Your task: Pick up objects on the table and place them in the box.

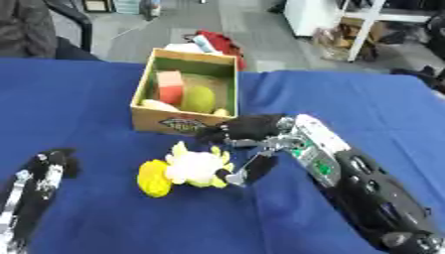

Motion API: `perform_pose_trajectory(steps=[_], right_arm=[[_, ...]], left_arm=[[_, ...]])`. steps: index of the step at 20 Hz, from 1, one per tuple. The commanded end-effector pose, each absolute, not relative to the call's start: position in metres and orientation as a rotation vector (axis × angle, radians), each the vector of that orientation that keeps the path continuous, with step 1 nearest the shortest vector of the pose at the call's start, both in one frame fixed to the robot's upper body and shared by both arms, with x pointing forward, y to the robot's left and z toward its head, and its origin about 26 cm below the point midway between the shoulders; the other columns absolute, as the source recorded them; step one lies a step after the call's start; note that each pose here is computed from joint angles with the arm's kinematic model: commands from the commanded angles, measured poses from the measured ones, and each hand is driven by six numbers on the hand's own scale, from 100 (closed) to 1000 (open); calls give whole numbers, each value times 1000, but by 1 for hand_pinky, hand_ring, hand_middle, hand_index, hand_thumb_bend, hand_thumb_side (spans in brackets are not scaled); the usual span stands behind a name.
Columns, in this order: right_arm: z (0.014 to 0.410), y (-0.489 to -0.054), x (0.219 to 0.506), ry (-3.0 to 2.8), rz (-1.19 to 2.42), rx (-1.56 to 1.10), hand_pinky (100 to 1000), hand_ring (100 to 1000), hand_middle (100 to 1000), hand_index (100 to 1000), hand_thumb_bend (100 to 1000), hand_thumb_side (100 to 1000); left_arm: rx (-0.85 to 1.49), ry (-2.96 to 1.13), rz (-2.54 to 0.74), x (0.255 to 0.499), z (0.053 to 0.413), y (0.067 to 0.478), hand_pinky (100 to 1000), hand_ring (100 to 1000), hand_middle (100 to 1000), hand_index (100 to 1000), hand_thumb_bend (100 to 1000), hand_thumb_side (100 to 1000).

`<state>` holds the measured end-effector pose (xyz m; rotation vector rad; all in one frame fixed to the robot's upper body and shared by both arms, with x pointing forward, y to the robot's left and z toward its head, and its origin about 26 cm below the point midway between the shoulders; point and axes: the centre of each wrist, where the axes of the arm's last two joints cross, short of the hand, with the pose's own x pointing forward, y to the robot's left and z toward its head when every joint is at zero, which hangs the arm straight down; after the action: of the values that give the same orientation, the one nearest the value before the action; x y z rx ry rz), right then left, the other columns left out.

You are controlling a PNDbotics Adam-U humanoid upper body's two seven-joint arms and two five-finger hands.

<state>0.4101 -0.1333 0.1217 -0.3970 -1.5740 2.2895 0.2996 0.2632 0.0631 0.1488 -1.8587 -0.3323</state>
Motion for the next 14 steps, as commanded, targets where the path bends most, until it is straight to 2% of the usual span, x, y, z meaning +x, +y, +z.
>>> perform_pose_trajectory(steps=[1, 2, 4, 5, 6, 7, 10, 14], right_arm=[[122, -131, 417, -1560, 2308, -464, 857, 955, 979, 1000, 100, 597], [118, -130, 419, -1550, 2309, -470, 854, 952, 975, 1000, 100, 598], [112, -127, 422, -1541, 2307, -479, 824, 912, 927, 997, 100, 522], [110, -127, 423, -1544, 2304, -483, 789, 872, 870, 971, 100, 438], [108, -127, 424, -1556, 2295, -491, 752, 823, 798, 916, 100, 309], [108, -127, 425, -1575, 2282, -499, 712, 763, 695, 838, 100, 223], [111, -131, 427, -1697, 2181, -510, 641, 643, 508, 675, 100, 205], [141, -141, 432, -1857, 2017, -491, 598, 581, 428, 602, 100, 198]], left_arm=[[160, -1883, -344, 301, 71, 265, 660, 614, 563, 742, 100, 726], [160, -1883, -344, 301, 71, 265, 660, 614, 563, 742, 100, 726], [157, -1884, -346, 301, 71, 264, 660, 614, 564, 742, 100, 727], [157, -1884, -346, 301, 71, 264, 660, 614, 564, 742, 100, 726], [158, -1884, -345, 301, 71, 264, 660, 614, 564, 742, 100, 726], [159, -1884, -345, 301, 71, 264, 660, 613, 564, 742, 100, 726], [161, -1884, -342, 301, 71, 265, 660, 613, 564, 742, 100, 726], [160, -1884, -341, 301, 71, 265, 660, 613, 564, 742, 100, 725]])
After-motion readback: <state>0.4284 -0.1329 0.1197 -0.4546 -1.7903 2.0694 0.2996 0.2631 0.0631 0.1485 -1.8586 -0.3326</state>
